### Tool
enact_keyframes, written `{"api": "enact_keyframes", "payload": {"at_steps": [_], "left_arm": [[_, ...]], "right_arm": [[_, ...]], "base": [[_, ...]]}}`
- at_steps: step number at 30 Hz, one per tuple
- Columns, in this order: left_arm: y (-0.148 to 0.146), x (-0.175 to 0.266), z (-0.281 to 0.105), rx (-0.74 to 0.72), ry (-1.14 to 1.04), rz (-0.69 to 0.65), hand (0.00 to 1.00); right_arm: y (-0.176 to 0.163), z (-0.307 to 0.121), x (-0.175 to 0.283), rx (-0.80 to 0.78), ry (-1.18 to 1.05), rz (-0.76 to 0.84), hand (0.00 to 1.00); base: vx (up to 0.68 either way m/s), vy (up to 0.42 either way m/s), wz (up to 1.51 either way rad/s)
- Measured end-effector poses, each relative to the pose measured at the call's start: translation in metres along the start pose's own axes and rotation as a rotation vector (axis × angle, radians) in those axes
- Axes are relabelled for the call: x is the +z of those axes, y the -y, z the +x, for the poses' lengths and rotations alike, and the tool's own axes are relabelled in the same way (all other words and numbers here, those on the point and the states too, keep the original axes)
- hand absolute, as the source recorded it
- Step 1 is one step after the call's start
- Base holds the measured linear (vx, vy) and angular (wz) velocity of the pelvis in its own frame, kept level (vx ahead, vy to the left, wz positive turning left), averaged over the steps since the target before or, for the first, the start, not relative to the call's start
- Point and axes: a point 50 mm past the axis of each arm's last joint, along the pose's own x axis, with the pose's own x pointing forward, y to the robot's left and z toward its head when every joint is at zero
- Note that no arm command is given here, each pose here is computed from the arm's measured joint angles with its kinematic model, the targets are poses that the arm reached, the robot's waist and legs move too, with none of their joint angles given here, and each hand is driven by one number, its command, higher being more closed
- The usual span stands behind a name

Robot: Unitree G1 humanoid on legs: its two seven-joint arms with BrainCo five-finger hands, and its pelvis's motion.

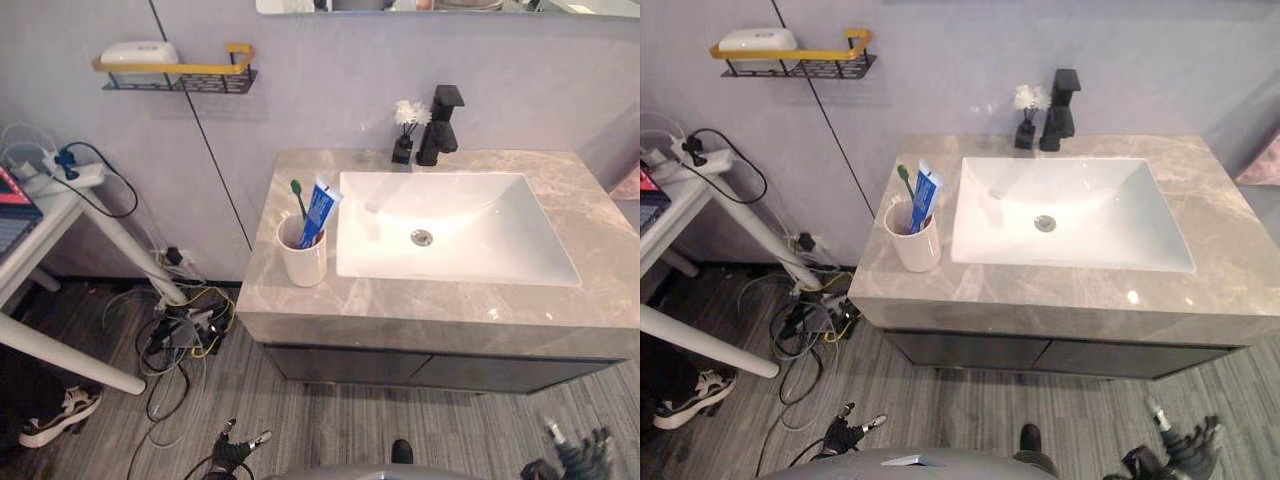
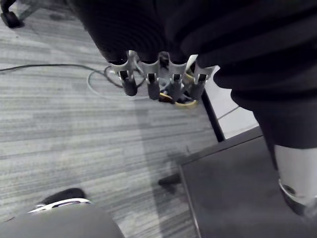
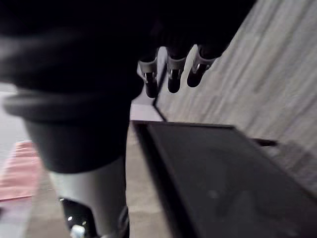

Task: Organize washtable

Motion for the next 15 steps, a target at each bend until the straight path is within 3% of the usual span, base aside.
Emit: {"api": "enact_keyframes", "payload": {"at_steps": [7,11,15], "left_arm": [[0.002,-0.002,-0.001,0.042,-0.035,-0.098,0.00],[-0.004,-0.008,-0.001,0.126,-0.115,-0.444,0.00],[-0.016,0.005,0.000,0.213,-0.070,-0.762,0.00]], "right_arm": [[0.029,-0.023,-0.084,-0.092,-0.394,-0.108,0.00],[0.042,-0.038,-0.121,-0.178,-0.648,-0.096,0.00],[0.024,-0.033,-0.123,-0.125,-0.669,-0.071,0.00]], "base": [[-0.01,0.006,-0.05],[0.01,-0.002,0.13],[0.02,-0.009,0.26]]}}
